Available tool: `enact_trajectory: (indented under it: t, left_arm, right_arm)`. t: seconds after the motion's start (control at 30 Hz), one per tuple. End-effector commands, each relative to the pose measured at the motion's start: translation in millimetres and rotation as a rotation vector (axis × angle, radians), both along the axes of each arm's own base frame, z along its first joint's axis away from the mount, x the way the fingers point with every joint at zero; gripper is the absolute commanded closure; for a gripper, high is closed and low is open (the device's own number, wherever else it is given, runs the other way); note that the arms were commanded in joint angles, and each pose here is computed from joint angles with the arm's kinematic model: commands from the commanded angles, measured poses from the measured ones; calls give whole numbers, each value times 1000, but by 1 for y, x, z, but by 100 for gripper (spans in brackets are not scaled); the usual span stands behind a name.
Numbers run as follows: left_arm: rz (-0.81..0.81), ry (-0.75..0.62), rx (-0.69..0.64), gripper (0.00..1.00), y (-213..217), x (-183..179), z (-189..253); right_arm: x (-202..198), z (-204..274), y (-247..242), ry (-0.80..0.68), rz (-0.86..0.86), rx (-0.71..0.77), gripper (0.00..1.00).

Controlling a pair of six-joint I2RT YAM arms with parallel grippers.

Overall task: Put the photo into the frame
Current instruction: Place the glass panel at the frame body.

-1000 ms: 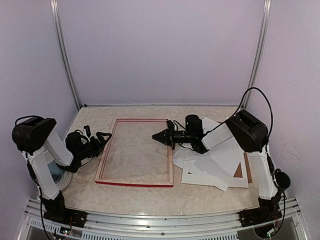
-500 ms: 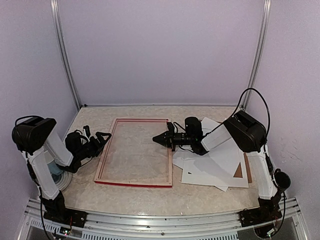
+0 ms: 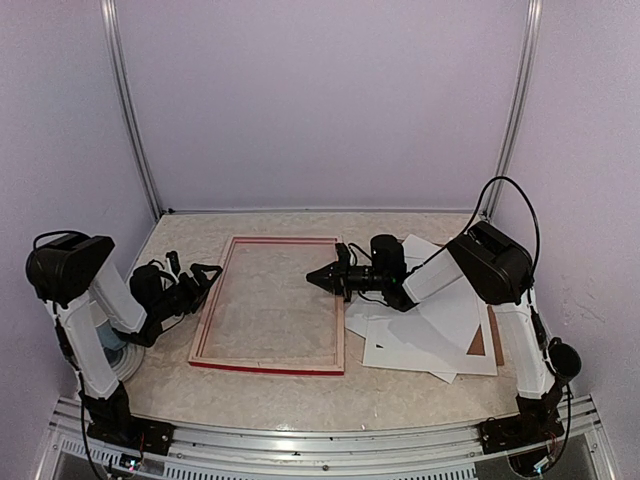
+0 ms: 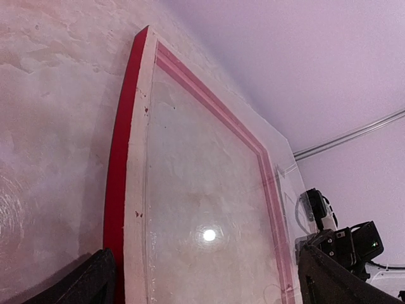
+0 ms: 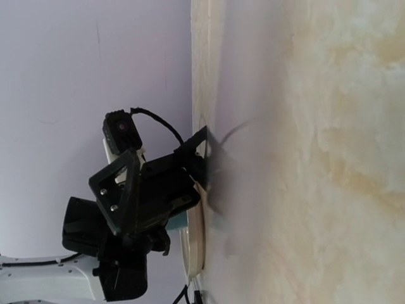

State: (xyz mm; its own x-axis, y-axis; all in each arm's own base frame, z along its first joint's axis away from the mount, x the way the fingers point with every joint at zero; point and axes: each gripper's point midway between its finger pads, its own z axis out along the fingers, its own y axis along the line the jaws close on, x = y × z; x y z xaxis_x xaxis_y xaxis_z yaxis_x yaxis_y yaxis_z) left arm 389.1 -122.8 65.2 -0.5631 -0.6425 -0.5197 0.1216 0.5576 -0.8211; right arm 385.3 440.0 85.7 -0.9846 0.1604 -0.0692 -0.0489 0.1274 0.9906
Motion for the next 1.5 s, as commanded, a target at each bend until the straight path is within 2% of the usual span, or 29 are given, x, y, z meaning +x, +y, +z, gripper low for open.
enact_trajectory:
  t: [0.0, 0.73, 1.47]
  left_arm:
    - [-28, 32, -22, 1, -3, -7, -10]
    - [-22, 47, -43, 1, -3, -8, -14]
    - [-40, 46, -63, 1, -8, -9, -15]
  right_arm:
    - [6, 3, -1, -42, -17, 3, 100]
    - [-5, -6, 1, 24, -41, -42, 100]
    - [-5, -6, 14, 72, -35, 18, 100]
